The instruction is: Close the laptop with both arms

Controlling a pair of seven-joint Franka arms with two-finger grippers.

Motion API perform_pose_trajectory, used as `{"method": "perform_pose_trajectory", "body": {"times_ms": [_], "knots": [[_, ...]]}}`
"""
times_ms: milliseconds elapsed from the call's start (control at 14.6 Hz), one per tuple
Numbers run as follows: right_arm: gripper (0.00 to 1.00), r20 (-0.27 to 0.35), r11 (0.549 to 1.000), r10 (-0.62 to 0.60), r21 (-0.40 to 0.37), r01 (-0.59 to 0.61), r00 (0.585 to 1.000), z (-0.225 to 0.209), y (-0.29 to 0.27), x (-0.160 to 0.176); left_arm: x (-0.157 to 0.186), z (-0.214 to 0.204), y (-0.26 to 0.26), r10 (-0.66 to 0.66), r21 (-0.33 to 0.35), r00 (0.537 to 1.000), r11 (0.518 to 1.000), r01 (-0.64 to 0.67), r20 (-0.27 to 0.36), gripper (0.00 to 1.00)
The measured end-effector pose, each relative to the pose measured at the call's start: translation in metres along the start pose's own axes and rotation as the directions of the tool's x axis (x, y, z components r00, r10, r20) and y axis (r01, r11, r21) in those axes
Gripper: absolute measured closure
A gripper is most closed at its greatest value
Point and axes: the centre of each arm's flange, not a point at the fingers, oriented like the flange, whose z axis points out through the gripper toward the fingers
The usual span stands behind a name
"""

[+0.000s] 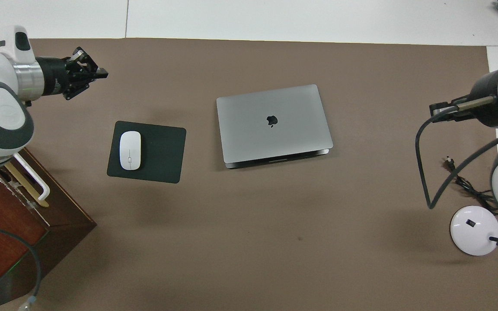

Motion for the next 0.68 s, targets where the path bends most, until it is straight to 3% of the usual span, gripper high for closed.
{"method": "perform_pose_trajectory", "body": {"times_ms": [274, 479, 684], "knots": [[0.99, 0.029, 1.000, 0.021, -0.001, -0.021, 0.999, -0.001, 0.011, -0.006, 0.004, -0.011, -0.008, 0.125, 0.180, 0.992, 0.975, -0.129, 0.034, 0.99], [0.74, 0.042, 1.000, 0.019, 0.000, -0.019, 0.999, 0.000, 0.010, -0.008, 0.001, -0.034, -0.014, 0.193, 0.321, 0.977, 0.923, -0.210, 0.086, 0.99], [0.44, 0.044, 1.000, 0.018, 0.000, -0.018, 0.999, -0.004, 0.009, -0.011, -0.010, -0.067, -0.017, 0.205, 0.401, 0.968, 0.882, -0.246, 0.144, 0.99]]}}
